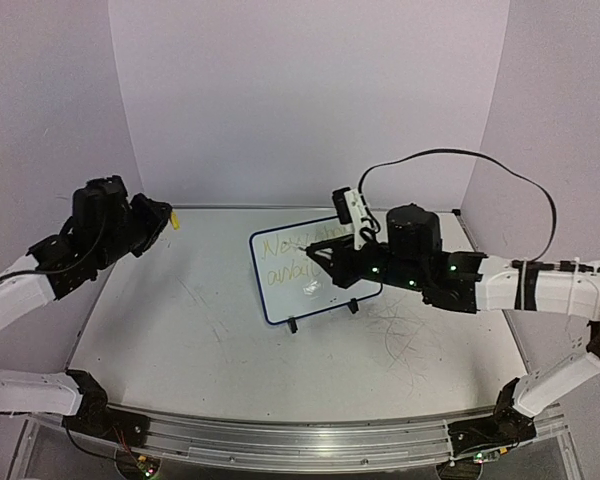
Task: Write a sentence on the whiteboard
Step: Insert the whiteboard marker without the cap into the center of the board.
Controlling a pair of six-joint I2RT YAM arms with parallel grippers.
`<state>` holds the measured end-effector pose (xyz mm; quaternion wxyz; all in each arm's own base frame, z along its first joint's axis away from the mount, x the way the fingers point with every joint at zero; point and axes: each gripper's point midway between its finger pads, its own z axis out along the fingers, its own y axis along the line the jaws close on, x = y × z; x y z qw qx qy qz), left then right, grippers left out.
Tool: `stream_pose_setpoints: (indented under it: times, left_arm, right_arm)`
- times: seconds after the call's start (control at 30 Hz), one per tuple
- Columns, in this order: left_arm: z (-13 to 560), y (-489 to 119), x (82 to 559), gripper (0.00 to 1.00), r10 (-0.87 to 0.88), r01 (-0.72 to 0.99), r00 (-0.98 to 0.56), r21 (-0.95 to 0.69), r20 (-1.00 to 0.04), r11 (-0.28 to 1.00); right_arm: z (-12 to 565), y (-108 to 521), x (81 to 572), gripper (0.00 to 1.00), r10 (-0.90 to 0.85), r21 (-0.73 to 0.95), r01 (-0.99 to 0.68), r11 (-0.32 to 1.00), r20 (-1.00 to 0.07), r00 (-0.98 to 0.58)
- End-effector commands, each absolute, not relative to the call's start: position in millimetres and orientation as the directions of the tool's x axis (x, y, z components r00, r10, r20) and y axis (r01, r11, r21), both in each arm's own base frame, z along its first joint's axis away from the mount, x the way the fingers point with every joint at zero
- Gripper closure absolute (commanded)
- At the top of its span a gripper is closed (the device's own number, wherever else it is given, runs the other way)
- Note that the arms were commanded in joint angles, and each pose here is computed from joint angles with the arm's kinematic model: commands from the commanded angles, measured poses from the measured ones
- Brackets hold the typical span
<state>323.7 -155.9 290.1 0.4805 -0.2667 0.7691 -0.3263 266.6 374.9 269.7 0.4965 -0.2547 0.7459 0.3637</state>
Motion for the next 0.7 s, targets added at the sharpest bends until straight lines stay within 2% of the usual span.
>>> stream_pose_setpoints:
  times: [0.0,0.2,0.33,0.5,0.67]
  left_arm:
    - [342.0,-180.7,302.2,0.88,-0.707,0.28,-0.368,-0.797,-0.604,0.535]
    - [359.3,-203.6,288.6,0.93,-0.679,0.429,-0.417,-0.79,-0.604,0.439]
    - [360.6,-204.5,286.9,0.96,-0.715,0.432,-0.433,-0.822,-0.549,0.371]
    - [344.2,-201.0,291.1,0.98,-0.783,0.344,-0.475,-0.904,-0.402,0.255]
    - [314.9,-201.1,298.8,1.0,-0.822,0.192,-0.525,-0.972,-0.221,0.139]
  right_arm:
    - [307.6,444.0,230.6,1.0,0.065,0.43,-0.828,0.361,-0.897,-0.437]
    - [314.5,493.1,217.4,1.0,0.128,0.502,-0.811,0.299,-0.864,-0.487]
    - [322.9,506.1,219.5,1.0,0.193,0.524,-0.796,0.303,-0.851,-0.488]
    - [326.4,512.8,230.6,1.0,0.238,0.519,-0.774,0.362,-0.855,-0.461]
    - [333.5,515.2,234.0,1.0,0.25,0.43,-0.758,0.49,-0.903,-0.35]
